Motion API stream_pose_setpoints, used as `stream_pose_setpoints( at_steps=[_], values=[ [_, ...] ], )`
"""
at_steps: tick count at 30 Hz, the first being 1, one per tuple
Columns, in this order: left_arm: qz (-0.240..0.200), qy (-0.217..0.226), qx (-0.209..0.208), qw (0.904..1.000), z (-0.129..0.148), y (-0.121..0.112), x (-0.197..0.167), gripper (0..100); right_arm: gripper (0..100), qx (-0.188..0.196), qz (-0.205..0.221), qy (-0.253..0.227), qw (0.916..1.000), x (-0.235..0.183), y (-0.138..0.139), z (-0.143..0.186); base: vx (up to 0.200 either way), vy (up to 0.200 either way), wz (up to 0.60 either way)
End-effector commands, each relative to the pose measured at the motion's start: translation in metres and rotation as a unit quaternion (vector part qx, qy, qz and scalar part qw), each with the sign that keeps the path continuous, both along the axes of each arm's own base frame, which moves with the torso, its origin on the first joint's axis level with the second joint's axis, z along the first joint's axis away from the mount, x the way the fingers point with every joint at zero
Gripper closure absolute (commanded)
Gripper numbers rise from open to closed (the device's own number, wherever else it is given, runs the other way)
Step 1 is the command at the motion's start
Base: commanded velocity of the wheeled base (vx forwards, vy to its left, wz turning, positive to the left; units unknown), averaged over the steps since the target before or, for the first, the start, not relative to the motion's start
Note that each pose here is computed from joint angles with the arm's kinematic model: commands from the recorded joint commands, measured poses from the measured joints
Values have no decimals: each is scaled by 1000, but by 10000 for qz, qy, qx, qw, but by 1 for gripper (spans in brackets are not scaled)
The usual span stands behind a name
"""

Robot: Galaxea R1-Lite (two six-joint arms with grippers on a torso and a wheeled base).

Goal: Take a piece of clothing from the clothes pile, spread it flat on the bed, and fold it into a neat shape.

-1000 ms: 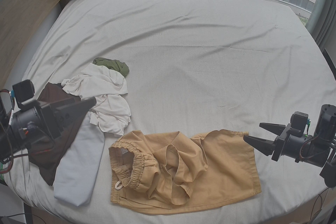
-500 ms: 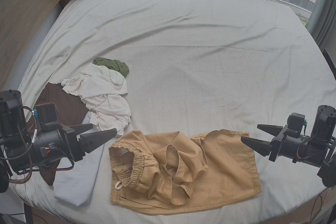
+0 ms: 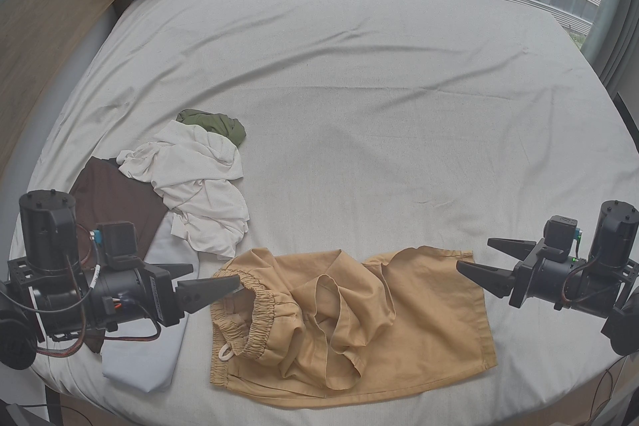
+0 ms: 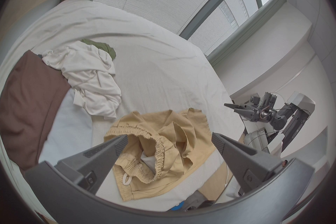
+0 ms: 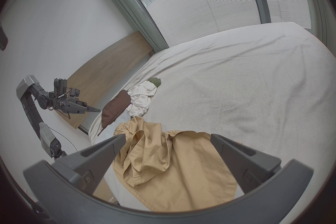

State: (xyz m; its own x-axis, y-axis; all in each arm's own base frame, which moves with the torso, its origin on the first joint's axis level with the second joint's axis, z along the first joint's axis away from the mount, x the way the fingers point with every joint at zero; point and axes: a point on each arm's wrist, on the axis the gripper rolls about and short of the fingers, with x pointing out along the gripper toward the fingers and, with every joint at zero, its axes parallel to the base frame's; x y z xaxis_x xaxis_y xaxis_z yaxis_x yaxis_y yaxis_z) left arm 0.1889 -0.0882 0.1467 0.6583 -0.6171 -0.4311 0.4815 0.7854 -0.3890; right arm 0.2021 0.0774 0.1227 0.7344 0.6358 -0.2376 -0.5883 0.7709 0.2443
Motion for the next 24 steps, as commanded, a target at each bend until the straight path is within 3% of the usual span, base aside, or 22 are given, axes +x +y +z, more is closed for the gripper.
stream_pose_setpoints(
  at_steps=[1, 24],
  values=[
    [-105, 303, 125, 9994, -15, -8, 7, 0, 0, -14, -4, 42, 10000, 1, 0, -2, 0, 0, 0],
    [-189, 699, 11, 9974, -59, -31, 25, 0, 0, -15, -16, -5, 10000, 6, 1, -7, 0, 0, 0]
  ],
)
